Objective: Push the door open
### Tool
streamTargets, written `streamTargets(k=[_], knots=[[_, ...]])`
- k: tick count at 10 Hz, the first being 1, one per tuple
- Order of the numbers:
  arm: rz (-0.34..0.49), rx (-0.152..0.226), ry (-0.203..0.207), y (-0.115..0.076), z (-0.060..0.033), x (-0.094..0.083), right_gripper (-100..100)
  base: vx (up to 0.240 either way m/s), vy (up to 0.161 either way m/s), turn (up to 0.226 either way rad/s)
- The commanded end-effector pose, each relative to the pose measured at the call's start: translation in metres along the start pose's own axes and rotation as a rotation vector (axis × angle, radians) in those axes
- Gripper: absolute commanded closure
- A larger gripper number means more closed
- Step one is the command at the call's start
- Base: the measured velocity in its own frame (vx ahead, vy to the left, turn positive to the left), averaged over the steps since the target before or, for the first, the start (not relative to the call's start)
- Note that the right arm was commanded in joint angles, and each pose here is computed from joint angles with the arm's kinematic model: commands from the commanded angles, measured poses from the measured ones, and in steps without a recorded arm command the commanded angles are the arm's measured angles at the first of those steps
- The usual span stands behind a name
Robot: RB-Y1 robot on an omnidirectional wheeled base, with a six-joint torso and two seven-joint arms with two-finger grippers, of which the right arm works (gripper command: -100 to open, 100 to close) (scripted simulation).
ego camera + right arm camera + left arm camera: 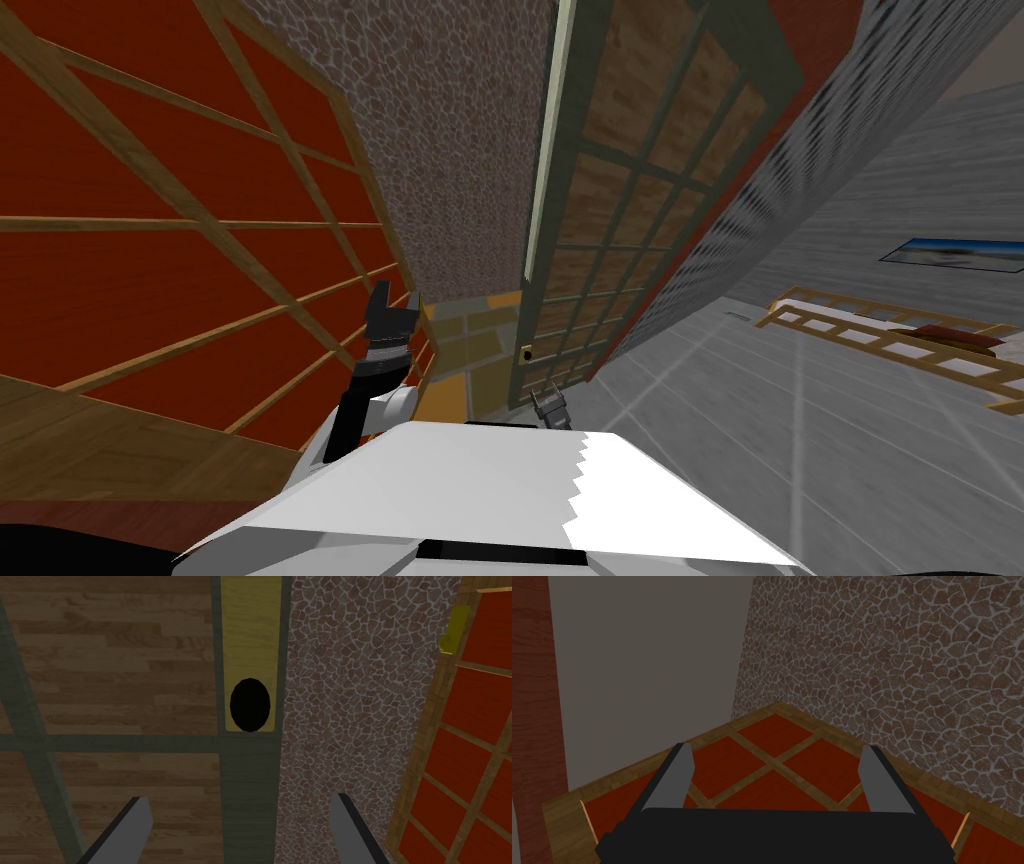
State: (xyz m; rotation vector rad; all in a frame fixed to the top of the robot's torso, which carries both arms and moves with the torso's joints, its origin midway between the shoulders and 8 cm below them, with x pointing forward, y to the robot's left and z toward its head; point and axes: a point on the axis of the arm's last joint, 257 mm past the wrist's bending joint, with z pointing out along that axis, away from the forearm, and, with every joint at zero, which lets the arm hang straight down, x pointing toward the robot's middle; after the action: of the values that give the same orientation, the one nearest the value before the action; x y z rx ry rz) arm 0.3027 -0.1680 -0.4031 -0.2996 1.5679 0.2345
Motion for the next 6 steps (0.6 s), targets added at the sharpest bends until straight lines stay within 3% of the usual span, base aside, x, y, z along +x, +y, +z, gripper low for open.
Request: streamTargets(k=[1,4,6], knots=[[-0.015,-0.004,0.005,-0.006,0.0004,0.001,-100,0.158,0.071,0.008],[-0.016,0.002,0.003,-0.008,0.0067,0.000,-100,0.187,0.052,0.015],[0.009,0.017,-0.012,-0.002,0.0174,-0.004,-100,0.171,0.065,0.015]])
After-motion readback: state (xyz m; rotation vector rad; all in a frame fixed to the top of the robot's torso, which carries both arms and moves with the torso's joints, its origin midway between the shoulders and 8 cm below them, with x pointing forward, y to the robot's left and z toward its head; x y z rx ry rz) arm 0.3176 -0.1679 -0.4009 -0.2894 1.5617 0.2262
